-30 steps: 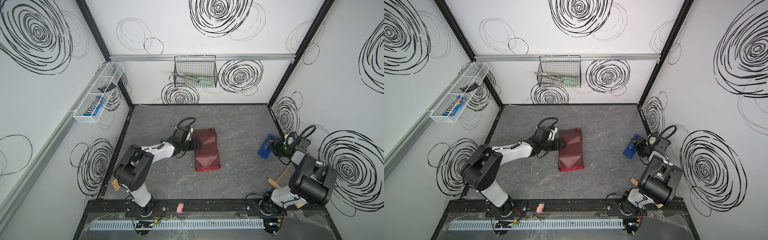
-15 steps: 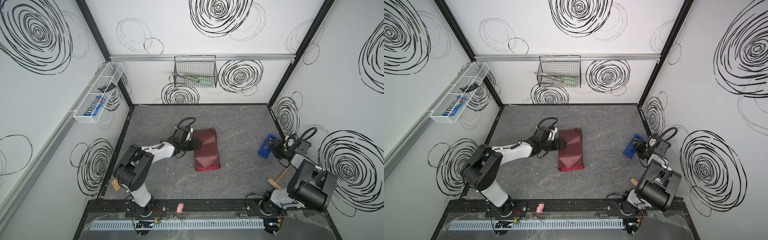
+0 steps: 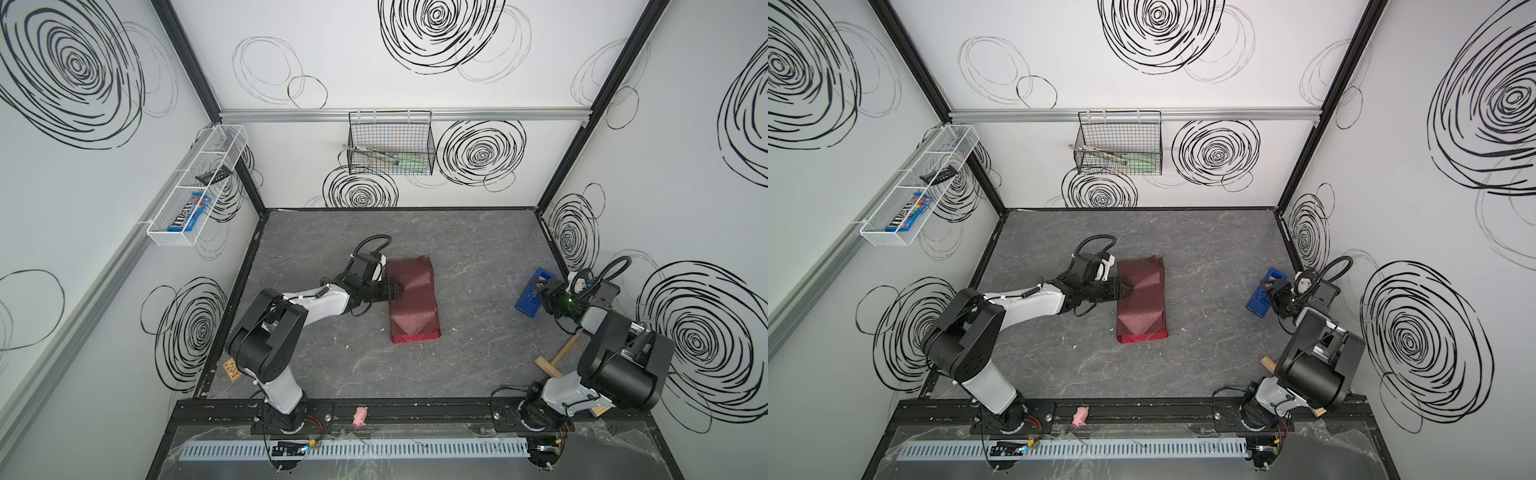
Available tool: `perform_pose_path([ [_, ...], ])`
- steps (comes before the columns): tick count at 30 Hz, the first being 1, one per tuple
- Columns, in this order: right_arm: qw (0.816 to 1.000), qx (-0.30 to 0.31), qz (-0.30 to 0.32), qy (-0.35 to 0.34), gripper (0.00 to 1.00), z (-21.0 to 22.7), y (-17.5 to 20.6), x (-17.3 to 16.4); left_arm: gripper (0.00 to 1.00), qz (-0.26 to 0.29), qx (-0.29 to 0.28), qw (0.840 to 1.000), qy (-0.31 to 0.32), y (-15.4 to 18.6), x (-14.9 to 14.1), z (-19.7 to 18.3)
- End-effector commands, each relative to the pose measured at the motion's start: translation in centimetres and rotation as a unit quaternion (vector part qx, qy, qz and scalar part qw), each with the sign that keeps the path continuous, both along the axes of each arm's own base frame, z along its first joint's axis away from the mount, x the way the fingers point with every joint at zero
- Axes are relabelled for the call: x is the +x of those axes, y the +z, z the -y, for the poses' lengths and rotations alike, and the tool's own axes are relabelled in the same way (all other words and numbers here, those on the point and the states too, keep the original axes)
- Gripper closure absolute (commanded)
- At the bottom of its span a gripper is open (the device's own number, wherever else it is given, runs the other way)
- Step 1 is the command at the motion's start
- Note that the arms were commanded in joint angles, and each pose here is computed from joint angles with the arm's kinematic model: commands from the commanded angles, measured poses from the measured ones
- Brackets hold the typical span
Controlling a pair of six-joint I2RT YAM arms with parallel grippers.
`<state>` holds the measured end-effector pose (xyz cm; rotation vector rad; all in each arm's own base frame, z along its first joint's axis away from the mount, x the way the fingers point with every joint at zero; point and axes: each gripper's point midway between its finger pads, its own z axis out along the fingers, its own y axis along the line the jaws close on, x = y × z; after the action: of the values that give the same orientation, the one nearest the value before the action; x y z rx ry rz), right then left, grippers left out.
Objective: Wrap a gift box in wrapping paper
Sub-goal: Tear off the tape with the cutter.
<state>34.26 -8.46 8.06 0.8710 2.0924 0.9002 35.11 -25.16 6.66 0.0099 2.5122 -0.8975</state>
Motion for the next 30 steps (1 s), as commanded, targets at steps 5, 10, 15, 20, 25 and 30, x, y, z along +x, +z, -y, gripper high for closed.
perform_pose_path([
  [5,0.999,0.036,-0.028,-0.006,0.57,-0.5,-2.2,-0.6,0.36,-0.054,0.064,0.996,0.022,-4.4,-1.7,-2.7],
  [10,0.999,0.042,-0.029,-0.01,0.62,-0.4,-2.5,-0.7,0.35,-0.054,0.065,0.996,0.023,-4.4,-1.7,-2.8],
  [15,0.998,0.052,-0.038,-0.017,0.67,-0.4,-3.2,-0.8,0.35,-0.054,0.063,0.996,0.023,-4.3,-1.6,-2.7],
  [20,0.997,0.063,-0.04,-0.019,0.7,-0.6,-3.8,-0.8,0.35,-0.055,0.064,0.996,0.023,-4.3,-1.6,-2.7],
  [25,0.997,0.071,-0.038,-0.023,0.77,-0.7,-3.9,-0.9,0.35,-0.055,0.064,0.996,0.023,-4.3,-1.7,-2.7],
  [30,0.997,0.067,-0.019,-0.02,0.9,-0.7,-2.8,-0.6,0.35,-0.055,0.063,0.996,0.023,-4.4,-1.6,-2.7],
])
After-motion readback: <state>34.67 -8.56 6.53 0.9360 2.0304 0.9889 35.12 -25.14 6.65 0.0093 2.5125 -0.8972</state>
